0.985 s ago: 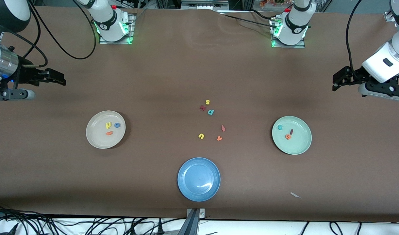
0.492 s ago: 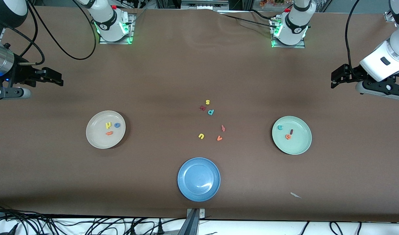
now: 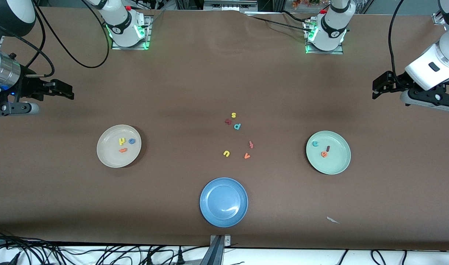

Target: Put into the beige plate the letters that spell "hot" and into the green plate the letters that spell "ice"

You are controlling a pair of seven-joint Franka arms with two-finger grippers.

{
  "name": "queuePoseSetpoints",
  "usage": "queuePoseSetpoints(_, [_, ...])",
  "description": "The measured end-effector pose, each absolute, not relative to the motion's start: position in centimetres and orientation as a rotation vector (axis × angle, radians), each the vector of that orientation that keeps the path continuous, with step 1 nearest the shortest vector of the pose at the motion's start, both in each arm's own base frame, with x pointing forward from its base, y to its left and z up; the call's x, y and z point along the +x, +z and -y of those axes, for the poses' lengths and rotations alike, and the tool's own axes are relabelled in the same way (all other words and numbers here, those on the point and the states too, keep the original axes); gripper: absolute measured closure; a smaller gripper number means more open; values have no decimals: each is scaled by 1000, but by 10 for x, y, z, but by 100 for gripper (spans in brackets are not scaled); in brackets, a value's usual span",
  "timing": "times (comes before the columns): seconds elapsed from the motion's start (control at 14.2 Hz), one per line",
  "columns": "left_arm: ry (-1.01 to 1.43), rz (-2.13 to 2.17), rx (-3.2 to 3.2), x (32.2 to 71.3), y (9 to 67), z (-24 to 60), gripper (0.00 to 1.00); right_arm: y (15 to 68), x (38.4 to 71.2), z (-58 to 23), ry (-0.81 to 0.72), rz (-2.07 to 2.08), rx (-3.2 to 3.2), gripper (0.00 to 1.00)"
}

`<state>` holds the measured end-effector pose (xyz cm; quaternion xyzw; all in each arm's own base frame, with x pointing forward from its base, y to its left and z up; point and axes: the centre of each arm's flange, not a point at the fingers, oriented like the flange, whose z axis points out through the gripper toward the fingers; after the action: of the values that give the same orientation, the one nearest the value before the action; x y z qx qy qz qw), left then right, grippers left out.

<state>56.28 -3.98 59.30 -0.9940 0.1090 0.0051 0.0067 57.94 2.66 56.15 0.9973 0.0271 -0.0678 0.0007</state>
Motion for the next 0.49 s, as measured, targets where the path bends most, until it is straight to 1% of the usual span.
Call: queuePoseSetpoints(0.49, [17, -337, -3110, 563, 593, 38, 0, 562, 581, -26, -195, -84, 3133, 0])
